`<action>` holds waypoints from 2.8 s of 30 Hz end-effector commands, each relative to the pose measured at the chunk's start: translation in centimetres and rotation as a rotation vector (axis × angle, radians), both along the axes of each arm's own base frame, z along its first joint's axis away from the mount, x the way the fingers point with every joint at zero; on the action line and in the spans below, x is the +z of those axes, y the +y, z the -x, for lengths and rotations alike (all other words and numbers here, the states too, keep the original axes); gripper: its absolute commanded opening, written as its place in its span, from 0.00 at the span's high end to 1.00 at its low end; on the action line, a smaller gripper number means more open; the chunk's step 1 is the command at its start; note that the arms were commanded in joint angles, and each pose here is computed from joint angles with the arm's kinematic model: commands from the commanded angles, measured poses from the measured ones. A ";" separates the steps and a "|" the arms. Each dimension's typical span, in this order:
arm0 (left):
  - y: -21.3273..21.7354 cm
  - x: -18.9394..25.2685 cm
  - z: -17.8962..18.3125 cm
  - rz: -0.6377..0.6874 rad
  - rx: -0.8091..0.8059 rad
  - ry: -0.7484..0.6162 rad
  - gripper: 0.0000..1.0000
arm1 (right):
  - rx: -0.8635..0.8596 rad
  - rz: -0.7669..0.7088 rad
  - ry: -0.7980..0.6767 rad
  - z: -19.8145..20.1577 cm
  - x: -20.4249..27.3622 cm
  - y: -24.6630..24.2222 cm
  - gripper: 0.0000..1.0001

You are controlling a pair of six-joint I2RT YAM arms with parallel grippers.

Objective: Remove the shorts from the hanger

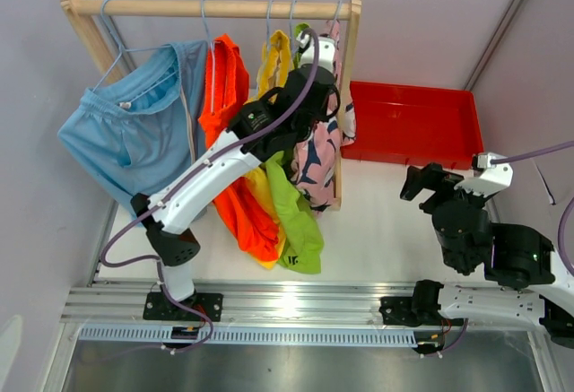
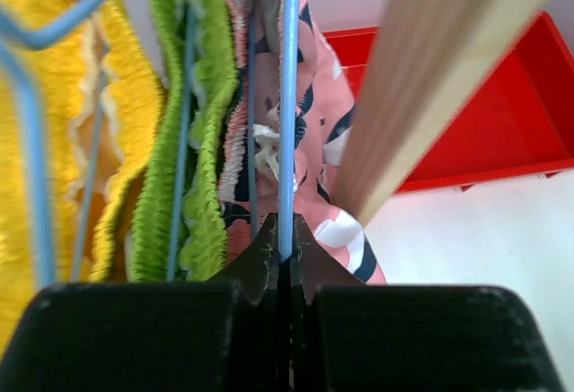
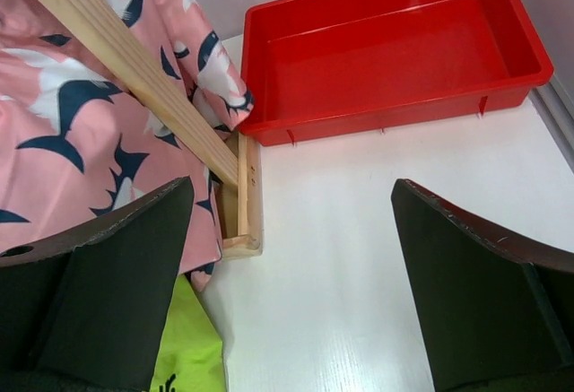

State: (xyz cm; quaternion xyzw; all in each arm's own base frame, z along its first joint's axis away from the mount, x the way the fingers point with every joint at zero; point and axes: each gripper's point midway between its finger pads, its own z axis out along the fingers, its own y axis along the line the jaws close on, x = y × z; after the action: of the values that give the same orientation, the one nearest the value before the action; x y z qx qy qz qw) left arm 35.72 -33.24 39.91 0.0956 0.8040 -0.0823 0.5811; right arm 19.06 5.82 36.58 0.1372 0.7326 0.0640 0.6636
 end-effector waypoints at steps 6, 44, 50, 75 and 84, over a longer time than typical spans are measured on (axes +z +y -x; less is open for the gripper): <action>10.8 2.2 -1.8 0.063 0.216 -0.020 1.00 | -0.014 -0.022 -0.003 -0.3 -0.3 0.5 0.00; 12.1 6.3 0.1 0.199 0.036 -0.062 0.66 | -0.010 -0.018 0.023 -0.3 -1.4 0.9 0.01; 12.6 7.8 0.9 0.227 0.025 -0.089 0.55 | -0.007 -0.015 0.029 -0.4 -1.6 1.2 0.01; 11.8 3.8 -0.7 0.159 0.054 -0.012 1.00 | -0.018 -0.013 0.038 -0.3 -2.1 0.7 0.01; 12.7 14.9 3.0 0.192 -0.040 -0.198 1.00 | -0.020 -0.016 0.030 -0.5 -1.9 0.8 0.01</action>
State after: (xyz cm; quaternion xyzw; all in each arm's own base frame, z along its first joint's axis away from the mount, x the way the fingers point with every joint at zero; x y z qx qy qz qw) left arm 35.35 -22.71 47.42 0.0657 0.7917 -0.1337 0.5924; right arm 19.35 6.88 34.13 0.1281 0.7523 0.0546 0.6440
